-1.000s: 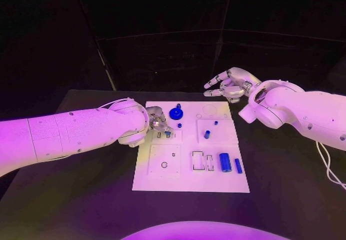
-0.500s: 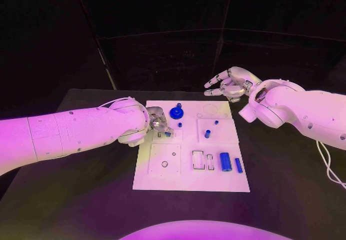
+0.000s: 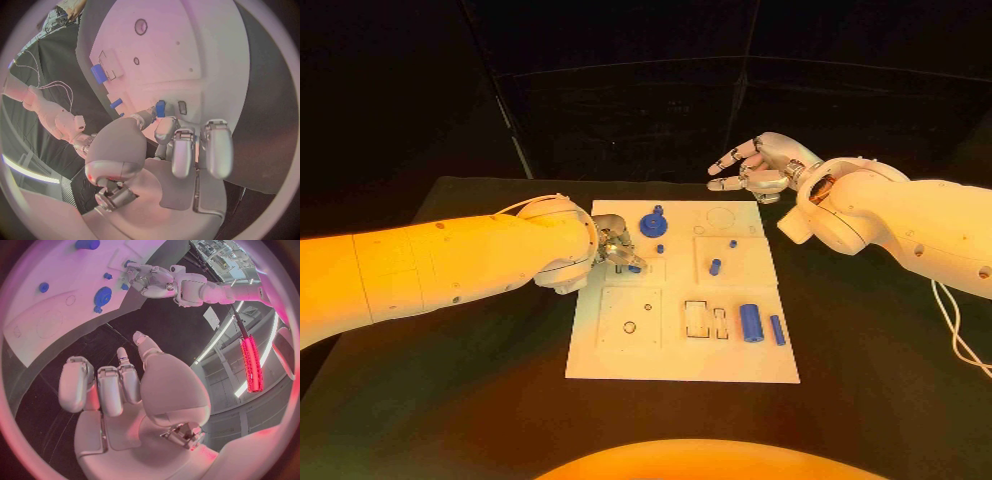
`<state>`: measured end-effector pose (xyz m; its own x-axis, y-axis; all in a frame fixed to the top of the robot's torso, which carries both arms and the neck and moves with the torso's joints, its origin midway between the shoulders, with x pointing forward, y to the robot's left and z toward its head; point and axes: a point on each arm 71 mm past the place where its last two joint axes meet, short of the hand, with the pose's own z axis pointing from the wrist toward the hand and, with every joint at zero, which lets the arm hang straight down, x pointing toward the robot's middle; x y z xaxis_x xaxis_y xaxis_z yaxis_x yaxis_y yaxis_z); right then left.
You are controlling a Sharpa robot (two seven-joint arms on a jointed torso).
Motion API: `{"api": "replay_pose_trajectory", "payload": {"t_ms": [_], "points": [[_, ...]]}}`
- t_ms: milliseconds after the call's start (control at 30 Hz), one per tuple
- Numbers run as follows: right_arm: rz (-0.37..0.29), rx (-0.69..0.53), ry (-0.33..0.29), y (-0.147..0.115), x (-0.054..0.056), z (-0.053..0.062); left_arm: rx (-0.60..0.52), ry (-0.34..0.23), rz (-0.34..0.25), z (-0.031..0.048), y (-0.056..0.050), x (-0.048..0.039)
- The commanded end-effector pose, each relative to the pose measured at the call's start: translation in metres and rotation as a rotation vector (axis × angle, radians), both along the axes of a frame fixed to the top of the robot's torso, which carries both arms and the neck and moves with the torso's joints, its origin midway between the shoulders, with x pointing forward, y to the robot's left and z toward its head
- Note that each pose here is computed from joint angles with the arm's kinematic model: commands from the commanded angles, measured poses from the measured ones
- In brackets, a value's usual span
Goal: Assemble the parts on the task board
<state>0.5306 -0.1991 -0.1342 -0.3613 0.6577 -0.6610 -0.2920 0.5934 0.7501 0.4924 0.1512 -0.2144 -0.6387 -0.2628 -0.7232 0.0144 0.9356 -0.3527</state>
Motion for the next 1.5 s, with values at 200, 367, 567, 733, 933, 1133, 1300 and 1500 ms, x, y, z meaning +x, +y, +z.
{"api": "replay_pose_trajectory", "payload": {"t_ms": [200, 367, 567, 733, 933, 1133, 1300, 1500], "points": [[0.014, 0.000, -0.003, 0.0015, 0.0002, 0.0011, 0.035, 0.023, -0.005, -0.0044, 0.0019, -0.0017], [0.014, -0.001, -0.002, 0.0014, 0.0003, 0.0010, 0.037, 0.024, 0.000, -0.0045, 0.0035, -0.0012], [0.013, -0.001, -0.002, 0.0011, 0.0003, 0.0010, 0.040, 0.024, 0.005, -0.0046, 0.0046, -0.0010], [0.013, -0.002, -0.002, 0.0011, 0.0004, 0.0010, 0.038, 0.033, 0.009, -0.0050, 0.0050, -0.0011], [0.012, -0.003, -0.001, 0.0006, 0.0005, 0.0009, 0.036, 0.043, 0.012, -0.0056, 0.0051, -0.0009], [0.011, -0.003, -0.001, 0.0004, 0.0007, 0.0008, 0.039, 0.047, 0.013, -0.0060, 0.0042, 0.0001], [0.011, -0.003, 0.000, 0.0005, 0.0007, 0.0007, 0.043, 0.052, 0.005, -0.0064, 0.0008, 0.0007], [0.010, -0.004, 0.000, 0.0001, 0.0008, 0.0007, 0.046, 0.053, 0.002, -0.0066, -0.0018, 0.0021]]}}
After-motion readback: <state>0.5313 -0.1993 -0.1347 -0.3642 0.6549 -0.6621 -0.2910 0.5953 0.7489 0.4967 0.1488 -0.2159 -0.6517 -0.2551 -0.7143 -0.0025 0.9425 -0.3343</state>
